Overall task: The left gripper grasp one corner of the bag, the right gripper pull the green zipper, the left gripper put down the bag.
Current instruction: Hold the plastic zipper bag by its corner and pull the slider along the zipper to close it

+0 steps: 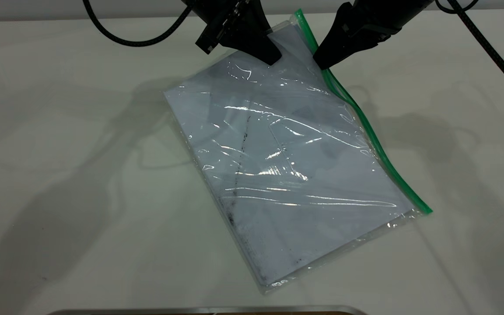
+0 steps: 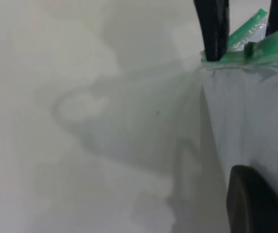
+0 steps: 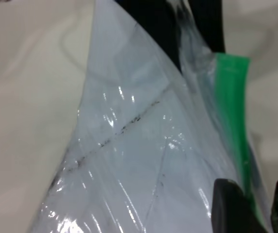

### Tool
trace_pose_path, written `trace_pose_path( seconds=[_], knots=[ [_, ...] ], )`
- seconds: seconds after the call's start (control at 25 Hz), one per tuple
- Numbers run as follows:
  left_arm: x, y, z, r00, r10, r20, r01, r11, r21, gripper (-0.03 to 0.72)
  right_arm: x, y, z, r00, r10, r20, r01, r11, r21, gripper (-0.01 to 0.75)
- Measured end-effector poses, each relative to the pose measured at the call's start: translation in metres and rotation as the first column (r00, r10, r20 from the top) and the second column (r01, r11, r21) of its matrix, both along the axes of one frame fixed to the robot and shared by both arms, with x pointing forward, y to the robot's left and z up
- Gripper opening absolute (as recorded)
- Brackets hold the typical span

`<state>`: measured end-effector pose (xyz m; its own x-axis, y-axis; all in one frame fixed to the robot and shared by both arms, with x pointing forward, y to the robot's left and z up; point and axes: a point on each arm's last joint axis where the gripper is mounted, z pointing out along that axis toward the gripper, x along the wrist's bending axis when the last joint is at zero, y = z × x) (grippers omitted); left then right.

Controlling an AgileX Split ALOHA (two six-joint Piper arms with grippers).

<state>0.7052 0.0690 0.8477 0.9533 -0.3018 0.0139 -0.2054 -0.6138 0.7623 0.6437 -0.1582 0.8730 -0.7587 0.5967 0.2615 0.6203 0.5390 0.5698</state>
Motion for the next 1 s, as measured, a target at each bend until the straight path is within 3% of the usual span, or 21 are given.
trace_pose_path(
  seconds=[1.0],
  knots=[
    [0.0001,-0.0013,0.0014,1.0,0.008,-0.007,-0.008,1.0,-0.019,0.052,-0.0013,0.0007,0.0002,1.0,0.006,-0.013,-0.006,1.0,0.008,0.24]
  ],
)
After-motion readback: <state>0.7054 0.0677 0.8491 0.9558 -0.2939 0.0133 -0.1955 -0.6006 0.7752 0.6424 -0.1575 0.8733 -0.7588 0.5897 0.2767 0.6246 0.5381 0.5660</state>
